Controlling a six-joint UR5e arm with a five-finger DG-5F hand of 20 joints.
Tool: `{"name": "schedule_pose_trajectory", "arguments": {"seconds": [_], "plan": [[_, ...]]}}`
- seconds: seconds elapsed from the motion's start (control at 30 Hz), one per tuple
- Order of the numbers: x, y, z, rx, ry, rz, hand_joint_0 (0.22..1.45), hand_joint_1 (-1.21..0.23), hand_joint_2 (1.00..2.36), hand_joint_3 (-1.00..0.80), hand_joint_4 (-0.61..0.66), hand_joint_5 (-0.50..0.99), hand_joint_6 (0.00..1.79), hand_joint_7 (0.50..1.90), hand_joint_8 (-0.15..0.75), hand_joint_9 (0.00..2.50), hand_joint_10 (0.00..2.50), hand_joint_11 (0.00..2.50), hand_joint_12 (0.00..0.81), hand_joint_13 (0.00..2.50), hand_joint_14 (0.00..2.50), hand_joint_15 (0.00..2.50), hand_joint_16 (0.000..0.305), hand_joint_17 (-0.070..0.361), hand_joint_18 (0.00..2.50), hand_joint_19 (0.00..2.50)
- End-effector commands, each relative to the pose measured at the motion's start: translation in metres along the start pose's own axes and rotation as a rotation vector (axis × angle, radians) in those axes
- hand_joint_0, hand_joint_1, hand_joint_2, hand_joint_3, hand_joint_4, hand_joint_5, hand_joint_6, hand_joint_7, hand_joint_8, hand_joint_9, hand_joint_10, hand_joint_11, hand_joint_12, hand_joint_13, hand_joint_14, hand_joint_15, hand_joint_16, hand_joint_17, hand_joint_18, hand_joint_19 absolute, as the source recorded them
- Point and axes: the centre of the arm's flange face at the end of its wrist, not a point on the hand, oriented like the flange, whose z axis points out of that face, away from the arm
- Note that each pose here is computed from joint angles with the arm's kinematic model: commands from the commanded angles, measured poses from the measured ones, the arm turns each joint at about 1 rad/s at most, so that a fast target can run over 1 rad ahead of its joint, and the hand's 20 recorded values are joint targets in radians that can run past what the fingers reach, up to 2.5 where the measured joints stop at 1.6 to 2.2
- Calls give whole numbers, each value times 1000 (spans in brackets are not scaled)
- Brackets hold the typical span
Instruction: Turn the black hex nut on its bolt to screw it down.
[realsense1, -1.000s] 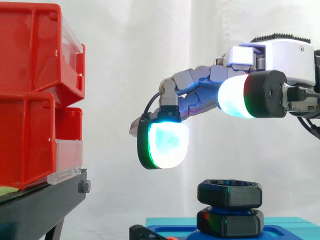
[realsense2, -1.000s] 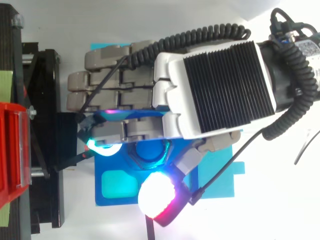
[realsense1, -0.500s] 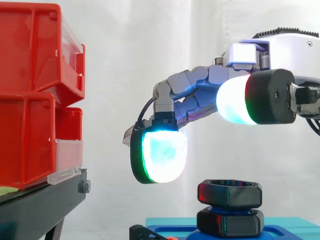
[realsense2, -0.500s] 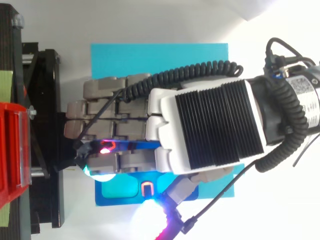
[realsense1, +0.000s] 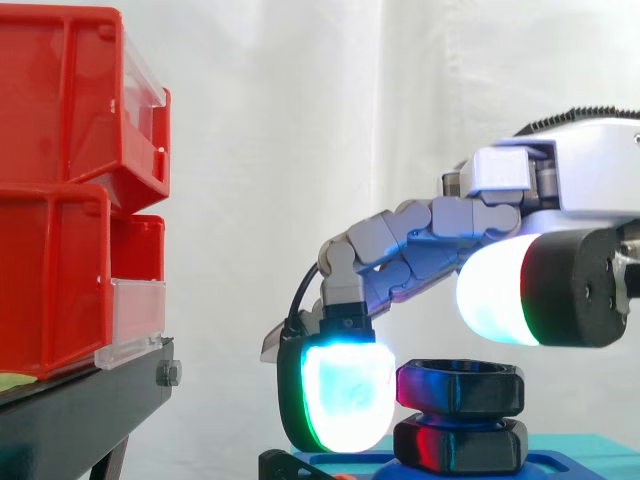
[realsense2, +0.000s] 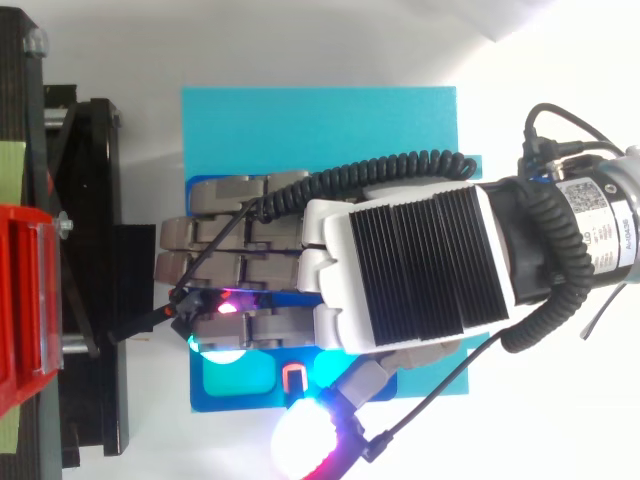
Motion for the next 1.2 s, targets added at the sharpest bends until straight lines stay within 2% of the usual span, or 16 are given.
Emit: {"name": "schedule_pose_trajectory", "arguments": {"seconds": [0.0,0.2,0.4,0.57,0.67,0.77,1.17], "plan": [[3,-1,0,-2,-12,0,505,-189,1000,-500,307,-89,500,1222,298,465,3,136,369,499,2,85,51,116,427,200],[2,-1,1,-3,-19,1,505,-191,1000,-500,291,-88,502,1233,298,463,2,135,370,500,2,85,52,116,429,200],[2,0,1,-4,-22,0,505,-200,1000,-500,279,-98,559,1182,298,469,2,137,370,502,2,81,52,116,435,193],[0,1,2,-6,-33,0,506,-206,1000,-500,270,-109,620,1098,299,473,3,145,370,506,2,82,51,116,439,188],[1,1,2,-7,-30,1,506,-209,1000,-500,268,-121,690,1003,299,476,4,153,371,517,2,88,51,115,439,193],[1,-1,1,-5,-27,0,506,-213,1000,-500,265,-130,751,927,297,481,3,160,370,518,2,88,51,115,441,192],[0,-13,-4,-9,-23,-1,507,-220,1000,-500,251,-144,801,889,300,494,3,170,367,526,2,92,51,115,450,185]]}}
